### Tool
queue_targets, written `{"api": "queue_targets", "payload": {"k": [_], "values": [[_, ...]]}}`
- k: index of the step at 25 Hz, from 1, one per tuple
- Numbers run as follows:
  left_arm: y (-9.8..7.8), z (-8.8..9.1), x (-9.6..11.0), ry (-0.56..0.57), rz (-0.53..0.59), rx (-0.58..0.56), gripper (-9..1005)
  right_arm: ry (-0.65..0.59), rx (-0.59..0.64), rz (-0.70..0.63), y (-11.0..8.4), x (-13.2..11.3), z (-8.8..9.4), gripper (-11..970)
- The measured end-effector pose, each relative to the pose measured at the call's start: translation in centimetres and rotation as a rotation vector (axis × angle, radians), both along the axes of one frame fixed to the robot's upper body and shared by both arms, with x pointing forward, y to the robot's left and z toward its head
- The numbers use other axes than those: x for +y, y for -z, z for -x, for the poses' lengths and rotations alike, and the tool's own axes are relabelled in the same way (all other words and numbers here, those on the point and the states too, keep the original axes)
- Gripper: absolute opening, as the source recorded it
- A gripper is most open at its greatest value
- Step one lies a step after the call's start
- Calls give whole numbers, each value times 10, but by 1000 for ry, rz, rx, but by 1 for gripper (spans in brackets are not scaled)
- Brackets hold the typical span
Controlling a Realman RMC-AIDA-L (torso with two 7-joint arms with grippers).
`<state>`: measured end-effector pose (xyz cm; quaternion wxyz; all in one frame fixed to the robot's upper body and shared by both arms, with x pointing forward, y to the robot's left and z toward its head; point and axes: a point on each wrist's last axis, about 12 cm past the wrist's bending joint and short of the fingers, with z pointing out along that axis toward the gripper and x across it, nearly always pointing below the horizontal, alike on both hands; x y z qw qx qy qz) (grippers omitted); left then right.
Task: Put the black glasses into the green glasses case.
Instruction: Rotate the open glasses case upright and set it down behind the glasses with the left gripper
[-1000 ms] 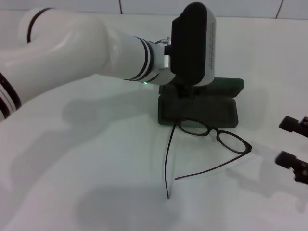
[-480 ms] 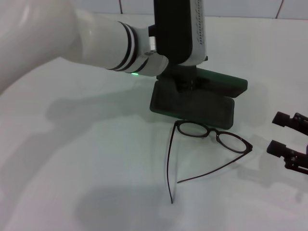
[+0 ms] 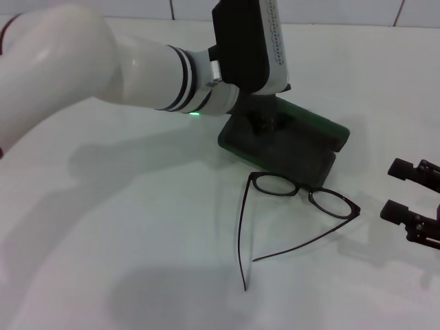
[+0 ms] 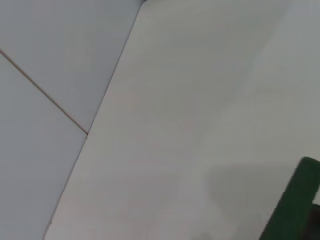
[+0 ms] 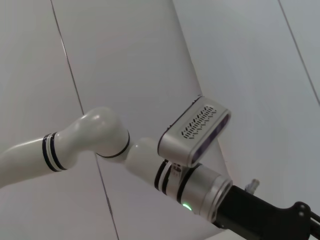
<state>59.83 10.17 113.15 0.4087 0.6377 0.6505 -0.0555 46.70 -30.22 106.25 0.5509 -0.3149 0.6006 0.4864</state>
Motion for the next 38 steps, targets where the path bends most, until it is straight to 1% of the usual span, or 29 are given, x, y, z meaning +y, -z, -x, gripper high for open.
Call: {"api": "queue_targets", "payload": {"k": [4,7,20,31,38], "values": [[9,-1,3,-30,17,30,438,7,8,0,2,-1,3,760],[11,0,2,-40,34,44,437,17,10,-2,4,-2,6,759],[7,0,-1,-88,89,95,433,22,14,-4,5,-3,8,759],[5,1,-1,-127,114,128,407,27,18,-1,5,-3,7,758],[11,4,1,-152,81,140,407,32,15,0,4,-4,5,758]]}}
